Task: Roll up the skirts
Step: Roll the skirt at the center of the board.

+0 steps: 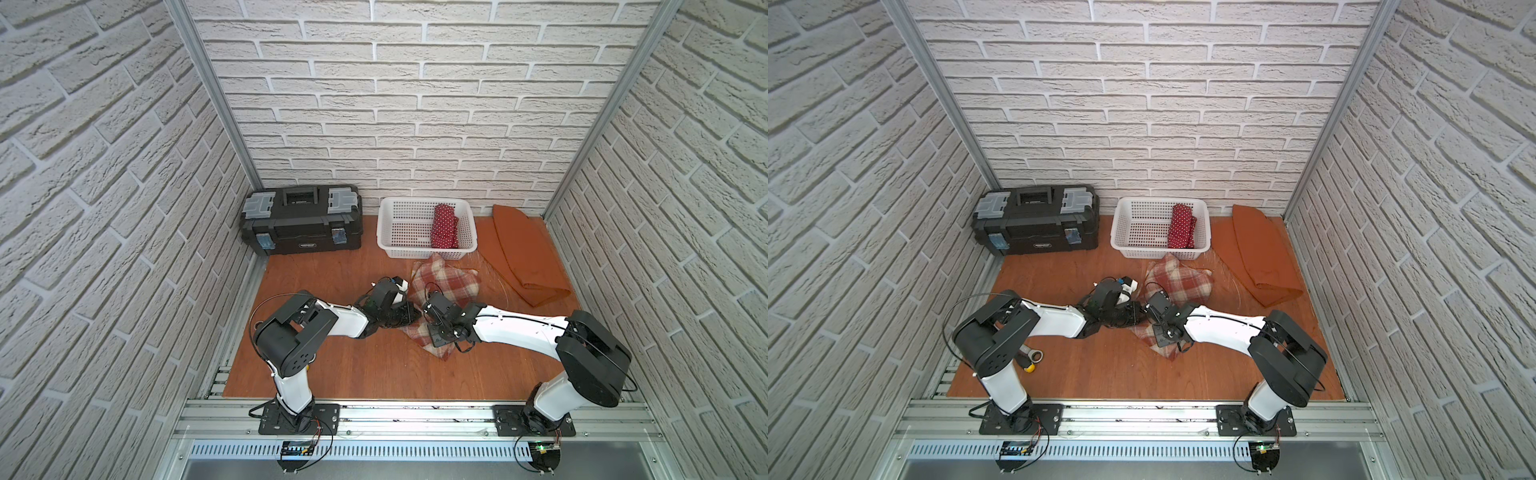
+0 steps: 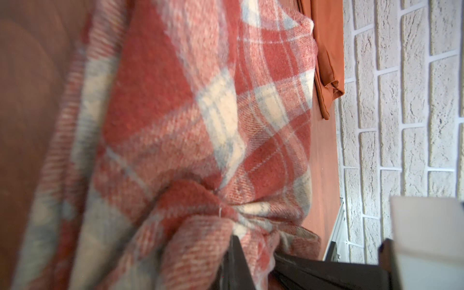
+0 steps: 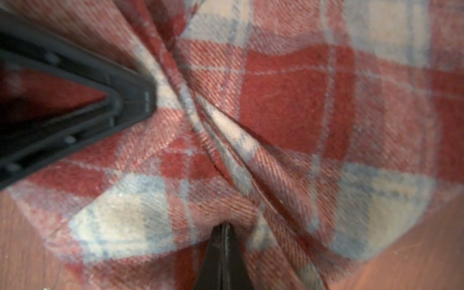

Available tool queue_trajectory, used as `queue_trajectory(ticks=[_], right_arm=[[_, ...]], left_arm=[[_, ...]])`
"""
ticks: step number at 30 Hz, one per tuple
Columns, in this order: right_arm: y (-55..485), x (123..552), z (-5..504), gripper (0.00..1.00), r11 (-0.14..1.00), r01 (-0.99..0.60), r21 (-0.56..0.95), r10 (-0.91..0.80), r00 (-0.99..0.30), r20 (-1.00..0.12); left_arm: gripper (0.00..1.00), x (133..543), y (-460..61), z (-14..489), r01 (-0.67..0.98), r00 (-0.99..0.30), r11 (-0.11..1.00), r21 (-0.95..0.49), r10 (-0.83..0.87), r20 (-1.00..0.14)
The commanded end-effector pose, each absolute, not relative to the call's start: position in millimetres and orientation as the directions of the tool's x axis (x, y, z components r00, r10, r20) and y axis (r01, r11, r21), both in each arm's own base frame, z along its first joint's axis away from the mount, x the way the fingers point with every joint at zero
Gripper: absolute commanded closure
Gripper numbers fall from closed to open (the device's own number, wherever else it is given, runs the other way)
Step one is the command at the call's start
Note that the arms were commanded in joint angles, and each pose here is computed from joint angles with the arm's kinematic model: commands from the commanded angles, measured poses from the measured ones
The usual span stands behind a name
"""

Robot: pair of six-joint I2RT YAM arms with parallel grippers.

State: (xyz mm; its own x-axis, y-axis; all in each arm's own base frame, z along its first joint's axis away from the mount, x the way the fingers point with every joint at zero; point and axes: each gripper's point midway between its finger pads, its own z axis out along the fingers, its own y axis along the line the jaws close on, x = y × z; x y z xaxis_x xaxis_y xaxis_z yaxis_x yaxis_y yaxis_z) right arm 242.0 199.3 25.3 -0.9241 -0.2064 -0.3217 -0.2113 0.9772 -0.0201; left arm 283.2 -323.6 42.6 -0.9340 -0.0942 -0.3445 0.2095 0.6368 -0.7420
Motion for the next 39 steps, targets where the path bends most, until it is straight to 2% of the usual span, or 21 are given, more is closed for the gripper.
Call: queue_trajectory(ticks=[1,9,14,15,16,17,18,20,22,23,27,33,37,39], right_arm=[[141,196,-16,0.98,0.972,-0.144,-0.185,-0.165,-0.981,-0.103],[137,192,-20,0.98,0.971,-0.153,-0.185,-0.170,-0.982,-0.078],[145,198,-14,0.98,0.971,-0.170,-0.167,-0.187,-0.978,-0.091],[147,199,-13,0.98,0.972,-0.173,-0.161,-0.190,-0.977,-0.096],[147,201,-13,0.98,0.971,-0.175,-0.160,-0.192,-0.976,-0.100],[149,202,-13,0.98,0.971,-0.180,-0.159,-0.198,-0.975,-0.102],[150,202,-13,0.98,0.970,-0.185,-0.157,-0.202,-0.974,-0.100],[152,203,-14,0.98,0.970,-0.190,-0.150,-0.206,-0.973,-0.102],[154,205,-15,0.98,0.970,-0.195,-0.144,-0.211,-0.972,-0.105],[155,205,-16,0.98,0.970,-0.197,-0.143,-0.213,-0.971,-0.106],[159,208,-17,0.98,0.969,-0.209,-0.134,-0.224,-0.969,-0.106],[156,209,-14,0.98,0.966,-0.213,-0.144,-0.230,-0.966,-0.118],[151,207,-12,0.97,0.966,-0.205,-0.159,-0.226,-0.967,-0.122],[151,207,-10,0.98,0.967,-0.200,-0.155,-0.221,-0.966,-0.133]], left_arm=[[1.00,294,-284,17,0.123,-0.946,0.708,-0.695,-0.128,-0.298],[1.00,293,-248,8,0.080,-0.954,0.741,-0.667,-0.136,-0.265],[1.00,283,-237,43,0.100,-0.934,0.748,-0.656,-0.158,-0.322],[0.96,280,-232,50,0.105,-0.925,0.763,-0.637,-0.161,-0.345],[0.89,276,-228,60,0.115,-0.915,0.776,-0.620,-0.161,-0.371],[0.74,271,-225,65,0.117,-0.907,0.790,-0.601,-0.161,-0.388],[0.53,266,-221,73,0.121,-0.894,0.801,-0.586,-0.168,-0.414],[0.27,255,-220,80,0.118,-0.879,0.808,-0.577,-0.185,-0.439],[0.07,244,-221,82,0.117,-0.860,0.805,-0.582,-0.211,-0.464],[0.02,240,-222,79,0.108,-0.856,0.803,-0.586,-0.225,-0.466],[0.02,235,-229,67,0.076,-0.841,0.741,-0.667,-0.311,-0.442],[0.03,248,-244,56,0.088,-0.829,0.710,-0.699,-0.337,-0.446],[0.15,248,-253,36,-0.010,-0.860,0.647,-0.762,-0.395,-0.324],[0.17,245,-256,26,-0.062,-0.863,0.608,-0.792,-0.431,-0.264]])
